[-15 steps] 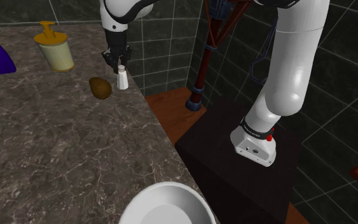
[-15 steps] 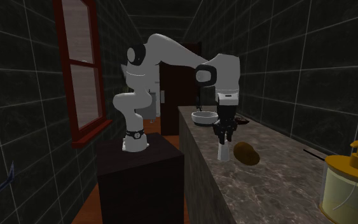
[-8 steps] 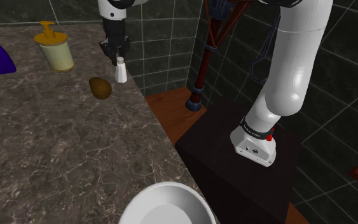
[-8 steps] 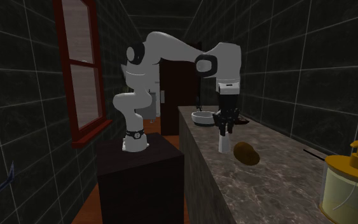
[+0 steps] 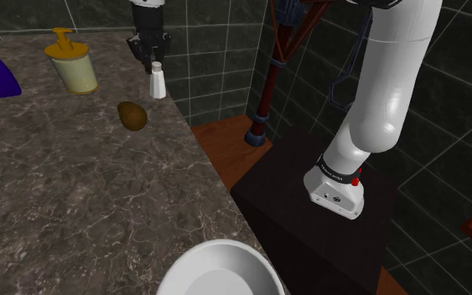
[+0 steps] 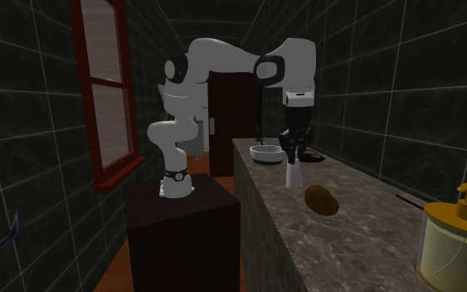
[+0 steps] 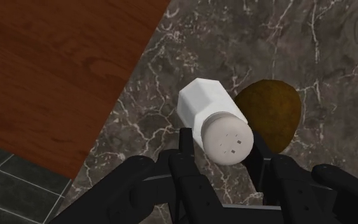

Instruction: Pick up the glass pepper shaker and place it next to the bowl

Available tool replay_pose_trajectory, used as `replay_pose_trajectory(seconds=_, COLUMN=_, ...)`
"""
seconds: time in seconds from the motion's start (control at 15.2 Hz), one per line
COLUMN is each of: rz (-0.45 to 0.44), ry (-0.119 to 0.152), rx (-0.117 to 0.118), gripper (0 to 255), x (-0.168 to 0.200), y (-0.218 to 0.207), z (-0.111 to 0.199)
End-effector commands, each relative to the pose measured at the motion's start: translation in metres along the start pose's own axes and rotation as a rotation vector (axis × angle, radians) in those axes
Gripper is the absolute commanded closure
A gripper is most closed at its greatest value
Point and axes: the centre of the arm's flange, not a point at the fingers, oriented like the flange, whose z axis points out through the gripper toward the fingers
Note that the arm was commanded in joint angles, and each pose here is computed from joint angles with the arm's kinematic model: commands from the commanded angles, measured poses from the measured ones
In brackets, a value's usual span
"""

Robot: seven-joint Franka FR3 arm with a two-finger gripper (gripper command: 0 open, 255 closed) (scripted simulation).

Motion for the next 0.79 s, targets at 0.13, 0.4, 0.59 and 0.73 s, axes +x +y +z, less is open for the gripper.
replay_pose_trajectory(seconds=0.13, rz=0.0, ry=0.0, rx=0.0, gripper=255, x=-0.001, y=-0.002, z=-0.02)
replay_pose_trajectory(seconds=0.4, rz=0.0, ry=0.0, rx=0.0, gripper=255, x=-0.002, y=-0.004, z=-0.041)
replay_pose_trajectory(seconds=0.59, rz=0.0, ry=0.0, rx=0.0, gripper=255, x=-0.002, y=-0.005, z=-0.057)
replay_pose_trajectory(seconds=0.73, rz=0.0, ry=0.0, rx=0.0, gripper=255, x=-0.002, y=-0.005, z=-0.068)
